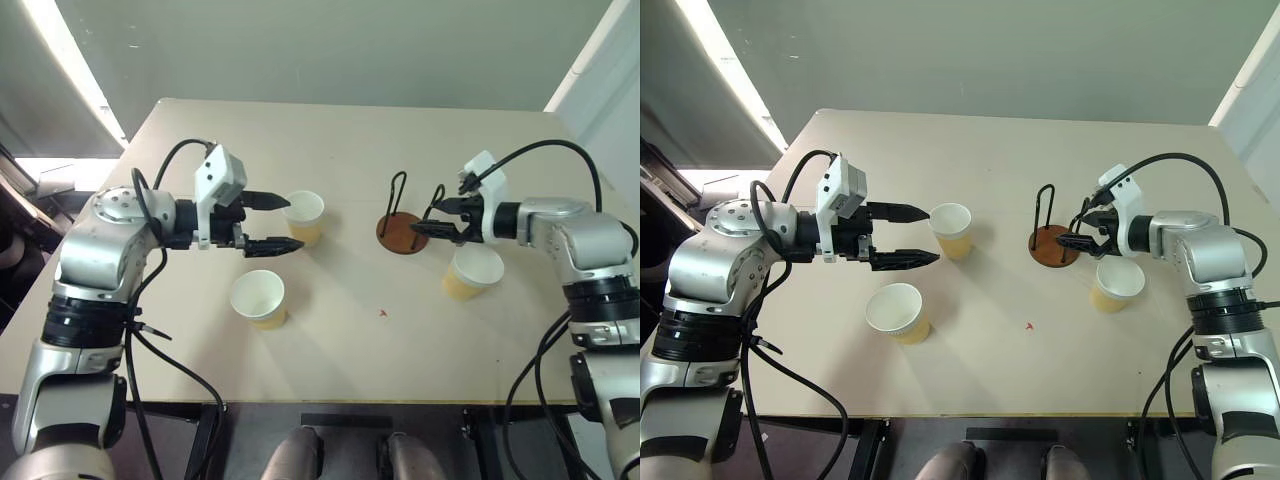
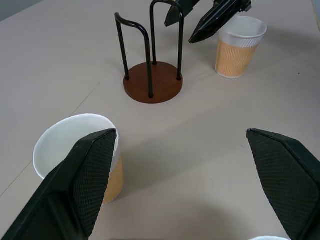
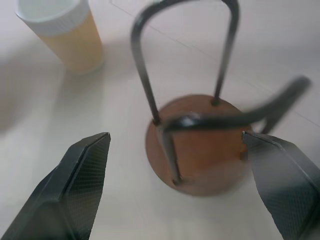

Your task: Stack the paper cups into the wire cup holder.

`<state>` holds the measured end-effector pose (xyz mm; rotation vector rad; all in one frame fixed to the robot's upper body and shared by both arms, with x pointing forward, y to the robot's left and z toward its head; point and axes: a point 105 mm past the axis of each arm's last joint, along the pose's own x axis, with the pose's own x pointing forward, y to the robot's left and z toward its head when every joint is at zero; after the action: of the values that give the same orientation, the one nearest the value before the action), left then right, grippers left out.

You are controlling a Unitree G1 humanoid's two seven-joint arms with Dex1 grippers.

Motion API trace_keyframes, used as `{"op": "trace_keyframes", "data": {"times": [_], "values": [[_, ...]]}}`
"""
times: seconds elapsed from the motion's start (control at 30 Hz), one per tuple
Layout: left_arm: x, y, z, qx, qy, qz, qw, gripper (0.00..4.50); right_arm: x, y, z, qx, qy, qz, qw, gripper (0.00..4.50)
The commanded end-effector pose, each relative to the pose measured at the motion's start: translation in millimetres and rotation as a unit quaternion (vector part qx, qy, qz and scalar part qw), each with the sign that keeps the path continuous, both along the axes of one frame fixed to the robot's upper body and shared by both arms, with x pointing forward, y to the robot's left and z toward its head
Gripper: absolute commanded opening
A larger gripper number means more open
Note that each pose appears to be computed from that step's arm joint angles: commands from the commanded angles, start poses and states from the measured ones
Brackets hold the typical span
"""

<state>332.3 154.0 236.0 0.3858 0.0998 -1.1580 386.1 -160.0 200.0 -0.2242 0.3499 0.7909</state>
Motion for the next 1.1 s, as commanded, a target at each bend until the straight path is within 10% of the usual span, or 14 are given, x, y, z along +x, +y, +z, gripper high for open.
{"op": "trace_keyframes", "data": {"times": [0.03,0.43,1.1], "values": [[-3.0,2.1,10.6,-0.003,-0.025,0.001,1.000,4.50,2.6,3.5,15.1,0.005,-0.025,-0.003,1.000,4.20],[-5.8,4.1,13.8,-0.010,-0.017,-0.003,1.000,4.50,-1.4,14.5,16.9,0.013,-0.032,0.013,0.999,0.13],[-76.0,0.0,2.4,0.082,0.086,-0.163,0.980,4.50,-115.2,48.2,21.4,-0.115,-0.027,0.278,0.953,0.05]]}}
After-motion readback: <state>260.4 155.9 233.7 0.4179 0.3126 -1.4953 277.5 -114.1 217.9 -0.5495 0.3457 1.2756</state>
